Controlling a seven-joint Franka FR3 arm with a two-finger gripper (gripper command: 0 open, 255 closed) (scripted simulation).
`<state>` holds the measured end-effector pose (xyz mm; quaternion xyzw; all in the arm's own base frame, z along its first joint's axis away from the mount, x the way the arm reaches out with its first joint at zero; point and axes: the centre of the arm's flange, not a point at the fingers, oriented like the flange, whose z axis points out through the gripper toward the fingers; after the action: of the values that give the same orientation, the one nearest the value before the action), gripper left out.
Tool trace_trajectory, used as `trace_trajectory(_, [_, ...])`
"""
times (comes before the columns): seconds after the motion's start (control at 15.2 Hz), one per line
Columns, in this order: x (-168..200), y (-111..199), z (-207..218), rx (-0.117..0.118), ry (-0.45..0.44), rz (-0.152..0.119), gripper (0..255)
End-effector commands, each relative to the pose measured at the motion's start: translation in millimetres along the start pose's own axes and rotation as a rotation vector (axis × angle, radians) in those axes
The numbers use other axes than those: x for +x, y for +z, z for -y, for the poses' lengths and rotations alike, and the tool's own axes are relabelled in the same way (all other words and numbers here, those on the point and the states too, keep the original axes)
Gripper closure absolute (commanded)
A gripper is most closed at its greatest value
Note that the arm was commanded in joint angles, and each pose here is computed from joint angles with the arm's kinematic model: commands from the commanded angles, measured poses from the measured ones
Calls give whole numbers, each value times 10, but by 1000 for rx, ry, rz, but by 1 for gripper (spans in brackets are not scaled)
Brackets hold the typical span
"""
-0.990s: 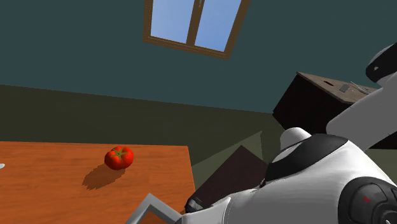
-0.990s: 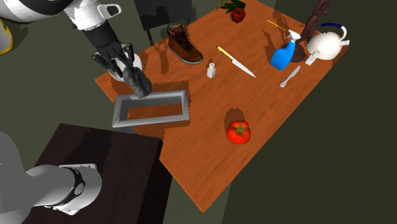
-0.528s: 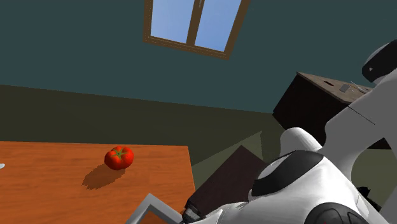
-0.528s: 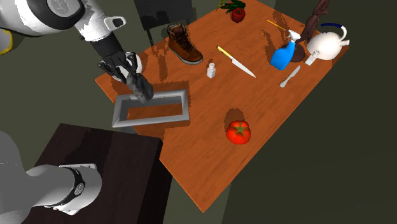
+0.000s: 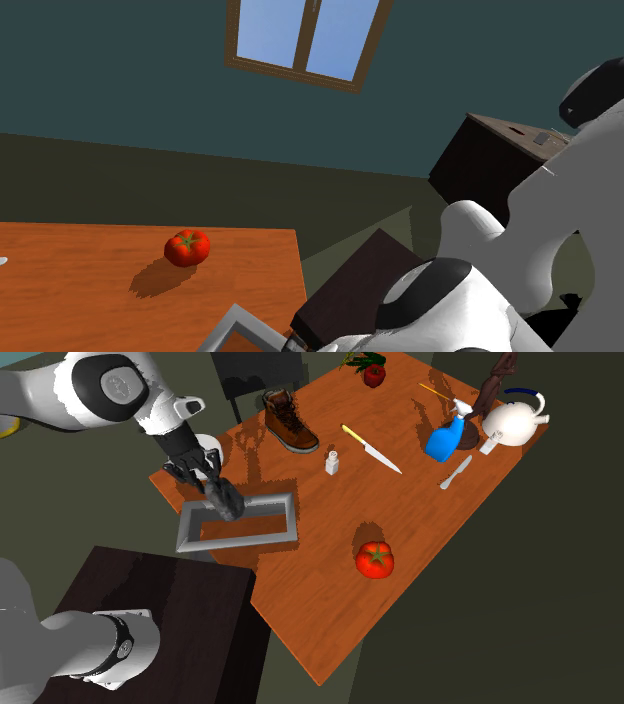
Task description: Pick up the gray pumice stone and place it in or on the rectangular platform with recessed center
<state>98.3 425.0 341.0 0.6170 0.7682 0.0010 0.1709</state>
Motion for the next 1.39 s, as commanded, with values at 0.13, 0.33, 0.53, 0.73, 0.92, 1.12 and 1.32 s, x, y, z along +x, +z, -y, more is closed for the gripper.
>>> trace_trajectory(0.13, [63, 208, 47, 0, 0, -1, 255])
trace_trajectory(0.33, [105, 357, 81, 0, 0, -1, 255])
trace_trajectory(0.53, [126, 432, 98, 0, 0, -1, 255])
trace_trajectory(0.73, [126, 432, 98, 0, 0, -1, 255])
trace_trajectory(0.92, [126, 432, 98, 0, 0, -1, 255])
trace_trajectory(1.12, [123, 433, 95, 0, 0, -1, 0])
trace_trajectory(1.32, [122, 436, 96, 0, 0, -1, 0])
